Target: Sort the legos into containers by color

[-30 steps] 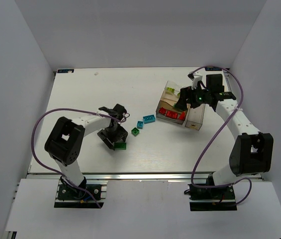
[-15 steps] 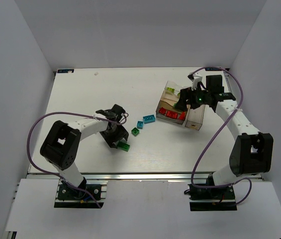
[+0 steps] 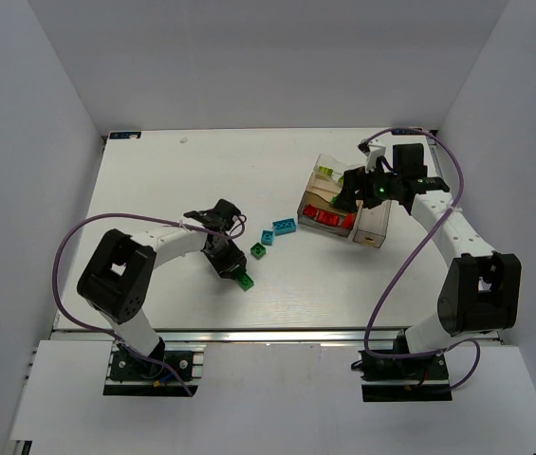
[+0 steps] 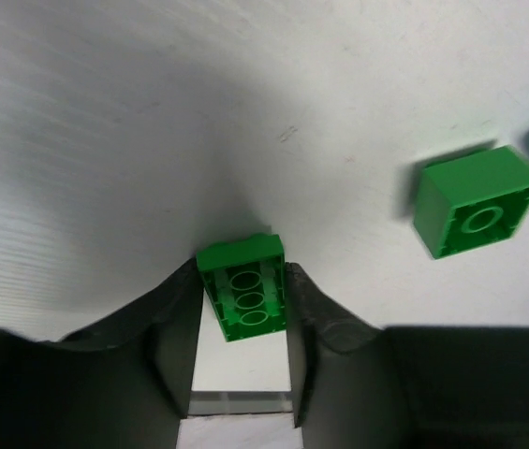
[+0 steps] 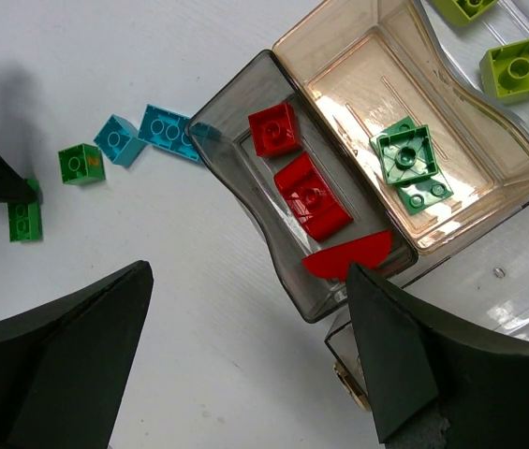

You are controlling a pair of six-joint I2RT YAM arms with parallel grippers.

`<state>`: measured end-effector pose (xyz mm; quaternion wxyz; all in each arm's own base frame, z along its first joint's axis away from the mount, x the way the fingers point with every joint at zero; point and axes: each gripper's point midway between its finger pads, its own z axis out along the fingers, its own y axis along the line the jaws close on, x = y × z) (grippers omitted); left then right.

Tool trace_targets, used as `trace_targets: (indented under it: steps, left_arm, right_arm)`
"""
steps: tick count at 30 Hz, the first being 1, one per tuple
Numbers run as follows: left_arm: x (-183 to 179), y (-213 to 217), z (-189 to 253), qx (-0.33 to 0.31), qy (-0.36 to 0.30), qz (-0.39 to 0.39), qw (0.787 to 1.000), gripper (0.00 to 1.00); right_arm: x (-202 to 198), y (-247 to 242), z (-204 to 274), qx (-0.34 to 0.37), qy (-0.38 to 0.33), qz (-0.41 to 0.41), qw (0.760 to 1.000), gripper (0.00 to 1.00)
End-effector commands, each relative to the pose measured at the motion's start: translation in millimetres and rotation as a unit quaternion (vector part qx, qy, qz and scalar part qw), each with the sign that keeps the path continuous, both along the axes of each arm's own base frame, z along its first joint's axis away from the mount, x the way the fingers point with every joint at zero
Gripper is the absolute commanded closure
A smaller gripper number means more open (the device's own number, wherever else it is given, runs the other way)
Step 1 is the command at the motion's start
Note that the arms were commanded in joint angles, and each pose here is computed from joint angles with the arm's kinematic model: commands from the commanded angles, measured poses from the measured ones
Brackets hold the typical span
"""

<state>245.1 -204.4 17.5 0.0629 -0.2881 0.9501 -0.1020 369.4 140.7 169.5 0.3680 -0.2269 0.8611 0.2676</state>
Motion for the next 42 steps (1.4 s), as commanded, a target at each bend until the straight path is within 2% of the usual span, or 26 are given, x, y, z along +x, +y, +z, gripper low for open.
trace_targets:
  steps: [1,4,8,12,13,14,16,17,18,19,20,21,22,23,24,26,27,28,29,30,31,34,36,37,42]
  left_arm:
    - [-1,-7,-10,-0.014,0.002,-0.008,1.000,0.61]
    - [5,-11,-7,-0.019,-0.007,-0.013,1.000,0.72]
    - [13,-16,2,-0.029,-0.027,-0.029,0.999,0.82]
    - [33,-33,35,-0.065,-0.099,-0.098,0.988,0.94]
    - [34,-42,46,-0.089,-0.113,-0.122,0.982,0.95]
    - [37,-51,60,-0.106,-0.144,-0.159,0.971,0.98]
    - [48,-66,101,-0.149,-0.221,-0.192,0.945,0.99]
    - [53,-74,127,-0.171,-0.265,-0.210,0.925,0.99]
    - [58,-79,138,-0.181,-0.287,-0.221,0.915,0.99]
    - [62,-82,147,-0.185,-0.302,-0.229,0.907,0.99]
    - [76,-86,168,-0.187,-0.335,-0.236,0.893,1.00]
    - [86,-91,168,-0.184,-0.340,-0.239,0.891,1.00]
    - [96,-93,171,-0.186,-0.347,-0.238,0.888,1.00]
    - [112,-105,195,-0.198,-0.376,-0.242,0.873,1.00]
    - [127,-114,181,-0.194,-0.367,-0.241,0.877,1.00]
    - [153,-129,188,-0.200,-0.384,-0.236,0.870,1.00]
    - [172,-141,213,-0.211,-0.412,-0.233,0.855,1.00]
    - [185,-155,189,-0.209,-0.395,-0.233,0.864,1.00]
    - [199,-163,195,-0.214,-0.409,-0.226,0.858,1.00]
    - [212,-178,218,-0.227,-0.434,-0.226,0.842,1.00]
    - [226,-187,194,-0.230,-0.418,-0.217,0.852,1.00]
    - [260,-210,188,-0.243,-0.432,-0.206,0.844,1.00]
    - [273,-215,184,-0.240,-0.437,-0.202,0.843,0.99]
    - [280,-219,194,-0.244,-0.449,-0.199,0.836,0.97]
    - [294,-224,171,-0.242,-0.451,-0.184,0.839,0.89]
  right_arm:
    - [0,1,19,0.011,-0.030,0.002,0.999,0.11]
    - [-2,1,19,0.011,-0.030,0.002,0.999,0.11]
    - [-5,0,16,0.010,-0.027,0.001,1.000,0.11]
    - [-8,0,18,0.011,-0.030,0.004,0.999,0.11]
    - [-9,1,20,0.013,-0.033,0.009,0.999,0.11]
    - [-10,1,21,0.014,-0.035,0.011,0.999,0.11]
    - [-14,4,26,0.022,-0.041,0.023,0.999,0.11]
    - [-16,4,30,0.024,-0.047,0.028,0.998,0.14]
    - [-18,5,30,0.027,-0.049,0.032,0.998,0.17]
    - [-20,7,32,0.033,-0.052,0.037,0.997,0.23]
    - [-22,7,37,0.037,-0.059,0.037,0.997,0.45]
    - [-23,7,35,0.039,-0.063,0.035,0.997,0.60]
    - [-22,5,36,0.038,-0.067,0.028,0.997,0.79]
    - [-23,3,40,0.041,-0.072,0.016,0.996,1.00]
    - [-20,-1,39,0.034,-0.077,0.003,0.996,1.00]
    - [-22,-5,41,0.029,-0.089,-0.007,0.996,1.00]
    - [-20,-9,40,0.023,-0.092,-0.021,0.995,1.00]
    - [-22,-10,39,0.021,-0.094,-0.023,0.995,1.00]
    - [-23,-12,44,0.020,-0.104,-0.027,0.994,1.00]
    - [-24,-14,43,0.017,-0.106,-0.031,0.994,1.00]
    - [-25,-14,42,0.016,-0.108,-0.033,0.993,1.00]
    - [-30,-18,44,0.013,-0.115,-0.039,0.992,1.00]
    - [-35,-19,43,0.014,-0.118,-0.041,0.992,1.00]
    - [-36,-19,42,0.014,-0.116,-0.042,0.992,1.00]
    - [-44,-20,35,0.016,-0.109,-0.042,0.993,1.00]
